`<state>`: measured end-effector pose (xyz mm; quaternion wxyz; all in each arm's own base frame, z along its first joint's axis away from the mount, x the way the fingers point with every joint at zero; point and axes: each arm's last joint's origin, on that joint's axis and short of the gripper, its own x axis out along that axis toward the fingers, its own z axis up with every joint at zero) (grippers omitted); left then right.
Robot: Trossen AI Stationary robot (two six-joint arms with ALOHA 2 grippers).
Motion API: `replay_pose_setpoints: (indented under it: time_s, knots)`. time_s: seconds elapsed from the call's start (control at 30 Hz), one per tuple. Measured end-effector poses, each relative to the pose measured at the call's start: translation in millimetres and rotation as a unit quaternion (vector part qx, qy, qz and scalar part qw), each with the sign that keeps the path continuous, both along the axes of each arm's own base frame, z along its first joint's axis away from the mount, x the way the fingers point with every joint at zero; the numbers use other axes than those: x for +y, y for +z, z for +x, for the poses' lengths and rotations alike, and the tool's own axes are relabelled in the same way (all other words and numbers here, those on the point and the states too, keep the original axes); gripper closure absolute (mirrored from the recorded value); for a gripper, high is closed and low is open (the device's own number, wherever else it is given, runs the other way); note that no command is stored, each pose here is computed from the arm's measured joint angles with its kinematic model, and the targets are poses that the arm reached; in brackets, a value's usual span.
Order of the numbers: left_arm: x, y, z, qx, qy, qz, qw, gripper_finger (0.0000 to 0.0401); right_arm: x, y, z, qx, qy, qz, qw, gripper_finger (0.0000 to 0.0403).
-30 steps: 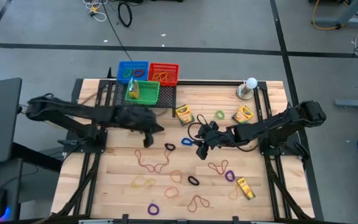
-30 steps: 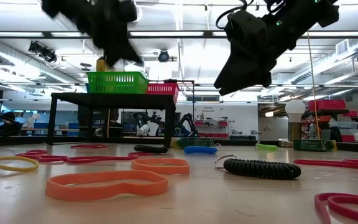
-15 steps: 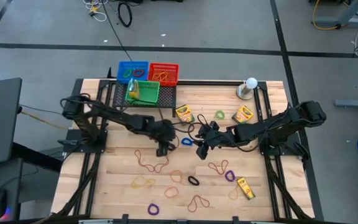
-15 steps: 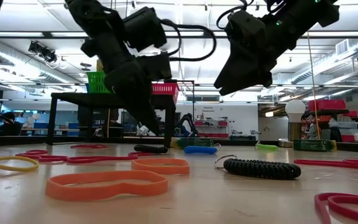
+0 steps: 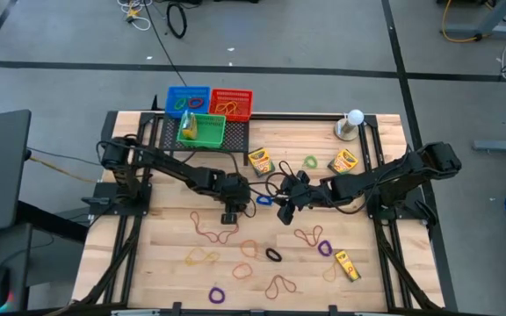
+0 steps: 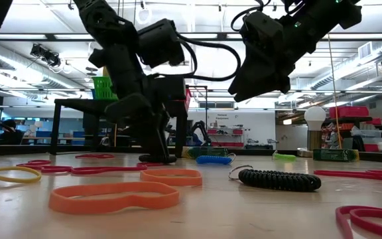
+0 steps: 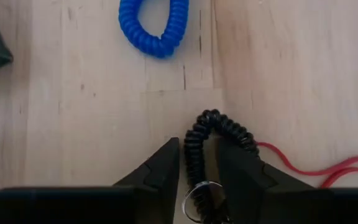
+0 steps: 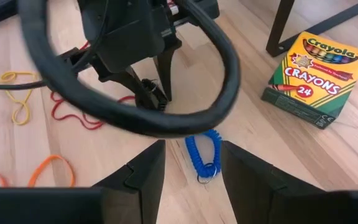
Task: Pick & Place Office Desk Supplies
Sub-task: Put the black spring keychain into the blue bin
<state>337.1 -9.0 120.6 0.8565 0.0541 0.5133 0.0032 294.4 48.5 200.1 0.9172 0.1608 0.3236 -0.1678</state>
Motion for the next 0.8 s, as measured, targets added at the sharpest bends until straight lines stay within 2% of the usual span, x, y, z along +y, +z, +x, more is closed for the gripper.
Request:
replay_pose_setpoints:
  time_s: [0.23, 0.4, 0.63, 0.8]
  knots:
    - [1, 3, -2, -0.001, 0.021, 0.015, 1.0, 0.038, 0, 0, 0, 0.0, 0.001, -0.001, 1.0, 0.024]
    - [4, 18, -9, -0.007, 0.054, 0.019, 0.998, 0.0388, 0, 0, 0, 0.0, 0.0, -0.001, 1.0, 0.024]
    - [1, 76, -25, -0.09, 0.098, 0.007, 0.991, 0.039, 0, 0, 0, 0.001, 0.003, -0.005, 1.0, 0.024]
    - [2, 128, -47, -0.189, 0.141, -0.005, 0.972, 0.039, 0, 0, 0, 0.001, 0.004, -0.008, 1.0, 0.024]
